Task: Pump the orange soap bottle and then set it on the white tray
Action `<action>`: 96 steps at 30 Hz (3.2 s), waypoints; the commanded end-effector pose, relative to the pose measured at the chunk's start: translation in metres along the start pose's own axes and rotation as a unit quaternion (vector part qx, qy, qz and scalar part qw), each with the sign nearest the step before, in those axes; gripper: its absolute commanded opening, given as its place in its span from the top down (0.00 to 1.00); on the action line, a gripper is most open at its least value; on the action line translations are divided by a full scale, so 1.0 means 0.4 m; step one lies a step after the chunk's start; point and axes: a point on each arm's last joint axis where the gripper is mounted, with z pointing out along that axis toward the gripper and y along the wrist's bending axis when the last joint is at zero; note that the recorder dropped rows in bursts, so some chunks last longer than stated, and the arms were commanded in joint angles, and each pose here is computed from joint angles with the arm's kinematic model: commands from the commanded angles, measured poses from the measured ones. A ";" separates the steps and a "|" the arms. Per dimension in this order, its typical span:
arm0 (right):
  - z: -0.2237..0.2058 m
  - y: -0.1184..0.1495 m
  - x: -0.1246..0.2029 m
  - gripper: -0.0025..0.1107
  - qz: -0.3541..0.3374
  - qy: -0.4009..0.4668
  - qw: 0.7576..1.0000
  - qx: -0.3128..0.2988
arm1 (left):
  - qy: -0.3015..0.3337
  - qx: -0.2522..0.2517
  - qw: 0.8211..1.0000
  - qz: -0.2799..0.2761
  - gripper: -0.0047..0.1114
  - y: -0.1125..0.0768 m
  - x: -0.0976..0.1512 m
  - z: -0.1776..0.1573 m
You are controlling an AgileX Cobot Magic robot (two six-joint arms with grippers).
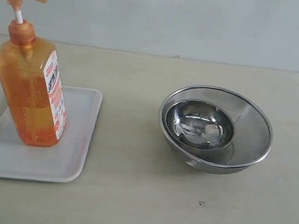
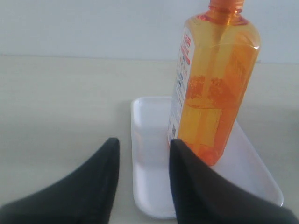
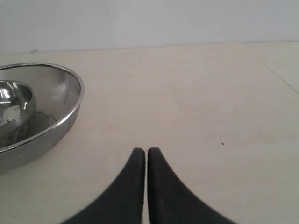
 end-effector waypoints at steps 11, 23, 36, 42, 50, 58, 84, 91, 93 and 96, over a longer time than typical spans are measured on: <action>-0.001 -0.001 0.002 0.98 0.003 0.003 1.000 0.002 | 0.000 -0.002 1.000 0.004 0.67 0.001 0.002 0.000; -0.001 0.005 0.003 0.98 -0.001 0.004 1.000 -0.018 | 0.000 -0.002 1.000 0.004 0.67 0.001 0.002 0.000; -0.001 0.006 0.002 0.98 0.004 0.003 1.000 -0.020 | 0.000 -0.002 1.000 0.004 0.67 0.001 0.002 0.000; -0.001 0.006 0.002 0.98 0.004 0.003 1.000 -0.020 | 0.000 -0.002 1.000 0.004 0.67 0.001 0.002 0.000; -0.001 0.006 0.002 0.98 0.004 0.003 1.000 -0.020 | 0.000 -0.002 1.000 0.004 0.67 0.001 0.002 0.000; -0.001 0.006 0.002 0.98 0.004 0.003 1.000 -0.020 | 0.000 -0.002 1.000 0.004 0.67 0.001 0.002 0.000; -0.001 0.006 0.002 0.98 0.004 0.003 1.000 -0.020 | 0.000 -0.002 1.000 0.005 0.67 0.001 0.002 0.000; -0.001 0.006 0.002 0.98 0.004 0.003 1.000 -0.020 | 0.000 -0.002 1.000 0.005 0.67 0.001 0.002 0.000; -0.001 0.006 0.002 0.98 0.004 0.003 1.000 -0.020 | 0.000 -0.002 1.000 0.005 0.67 0.001 0.002 0.000; -0.001 0.006 0.002 0.98 0.004 0.003 1.000 -0.020 | 0.000 -0.002 1.000 0.005 0.67 0.001 0.002 0.000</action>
